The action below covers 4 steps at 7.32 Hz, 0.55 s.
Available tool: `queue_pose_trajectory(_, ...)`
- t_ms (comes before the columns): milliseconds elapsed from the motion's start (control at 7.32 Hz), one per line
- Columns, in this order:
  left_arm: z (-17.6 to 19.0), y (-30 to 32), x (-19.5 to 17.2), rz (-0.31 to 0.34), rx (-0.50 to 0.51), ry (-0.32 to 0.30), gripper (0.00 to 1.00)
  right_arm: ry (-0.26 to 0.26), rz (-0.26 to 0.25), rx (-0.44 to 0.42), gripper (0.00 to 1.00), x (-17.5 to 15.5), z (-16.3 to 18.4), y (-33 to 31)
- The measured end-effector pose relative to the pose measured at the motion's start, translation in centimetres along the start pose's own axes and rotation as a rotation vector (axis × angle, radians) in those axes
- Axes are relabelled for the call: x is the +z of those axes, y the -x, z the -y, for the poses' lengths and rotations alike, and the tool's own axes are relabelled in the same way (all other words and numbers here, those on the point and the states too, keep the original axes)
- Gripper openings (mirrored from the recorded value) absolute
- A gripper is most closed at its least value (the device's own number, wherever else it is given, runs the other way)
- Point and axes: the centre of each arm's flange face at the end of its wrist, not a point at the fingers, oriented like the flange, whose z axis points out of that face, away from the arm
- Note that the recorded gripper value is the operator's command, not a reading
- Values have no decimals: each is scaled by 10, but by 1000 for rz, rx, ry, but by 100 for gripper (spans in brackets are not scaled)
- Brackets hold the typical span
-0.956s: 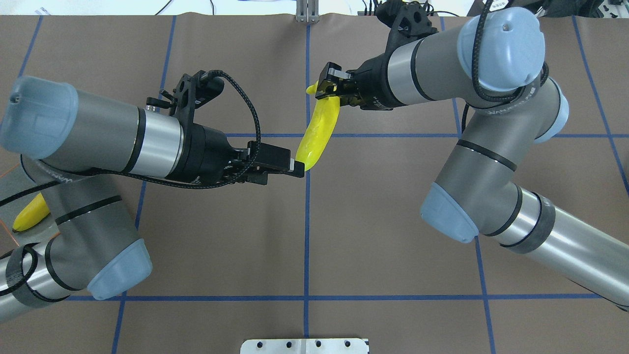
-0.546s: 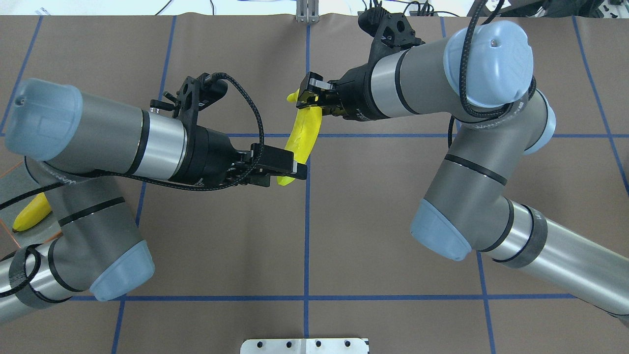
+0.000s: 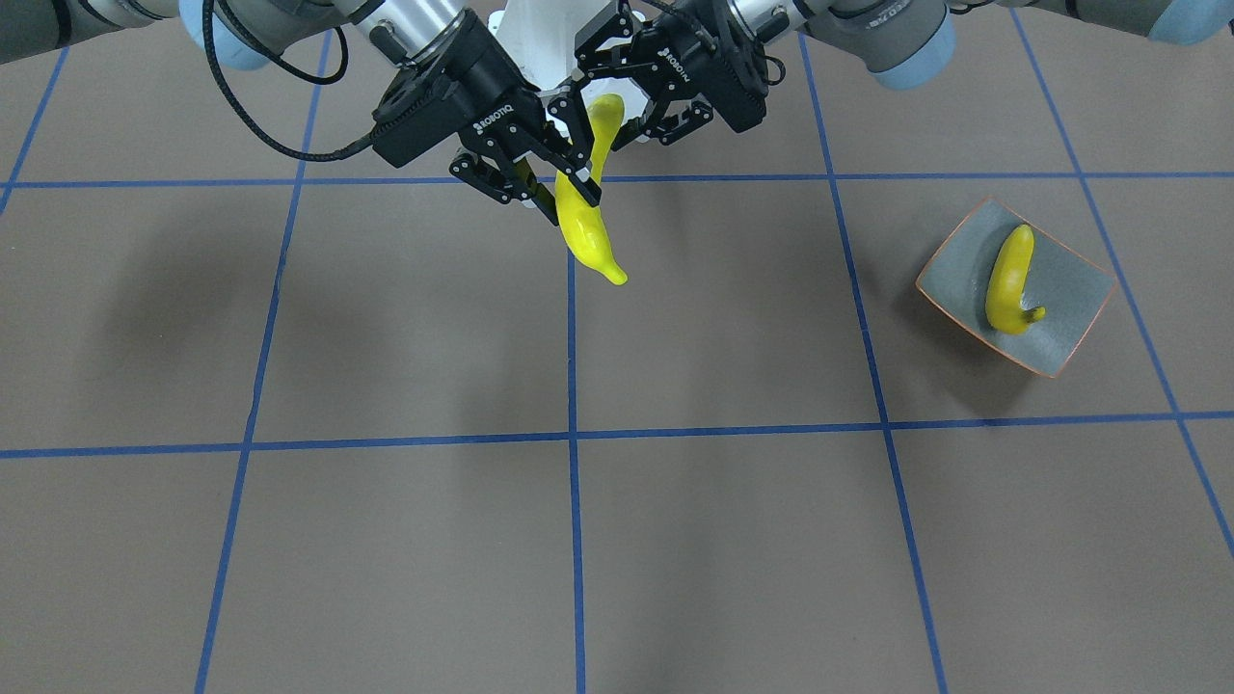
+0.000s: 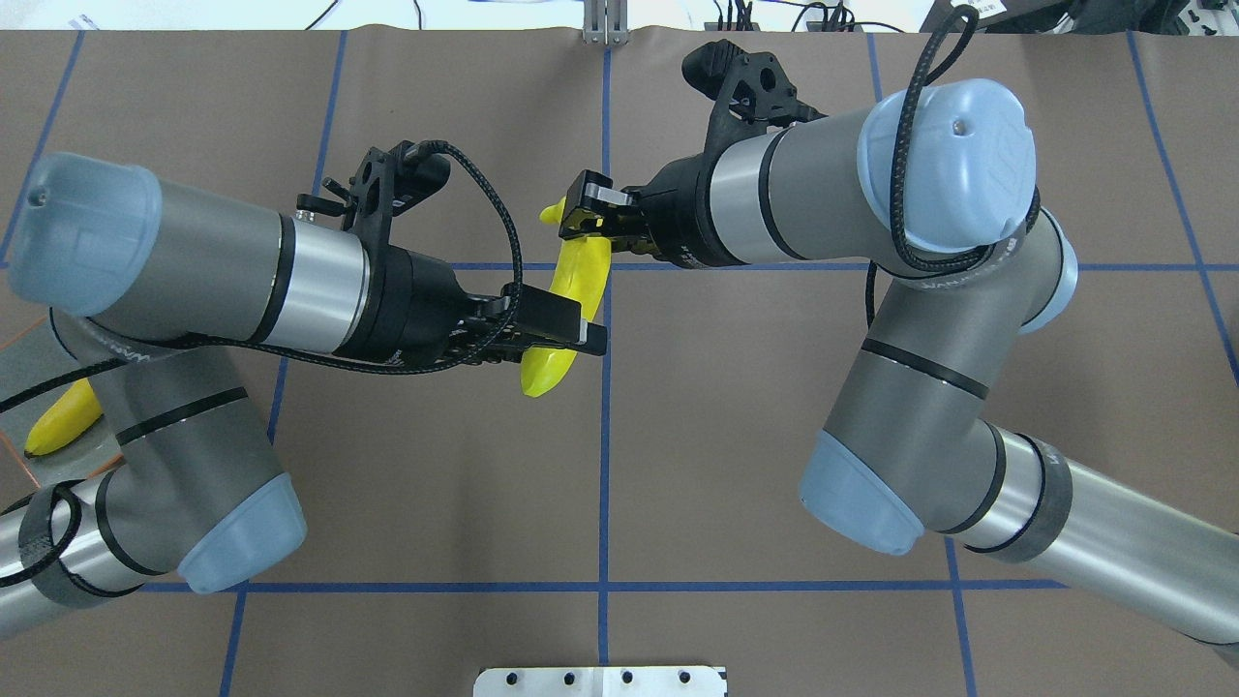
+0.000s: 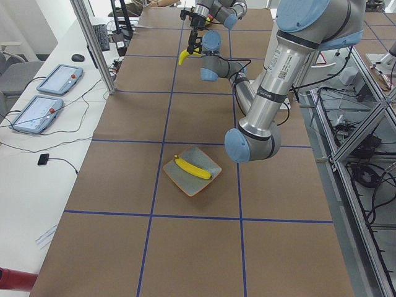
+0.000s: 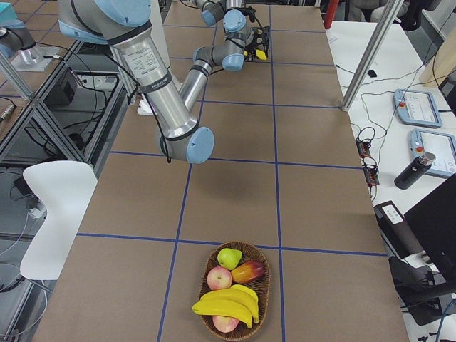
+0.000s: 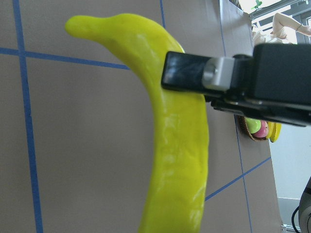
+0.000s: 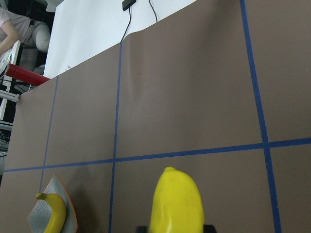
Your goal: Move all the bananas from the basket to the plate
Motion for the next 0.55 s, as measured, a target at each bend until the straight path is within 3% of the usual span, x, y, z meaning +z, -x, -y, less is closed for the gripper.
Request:
queue_pose_trajectory(137,0,-1,-1,-4,2,-2,0,-1,9,-3,46,-3,-2,3)
queue_pose_trajectory(273,-1,-3,-3,-8,5,-5,0,-1,13,-5,99,-5,-3,4)
queue_pose_trajectory(546,1,-1,-5,-5,5,-19,0,-7,24,-19,100,-10,-5,6)
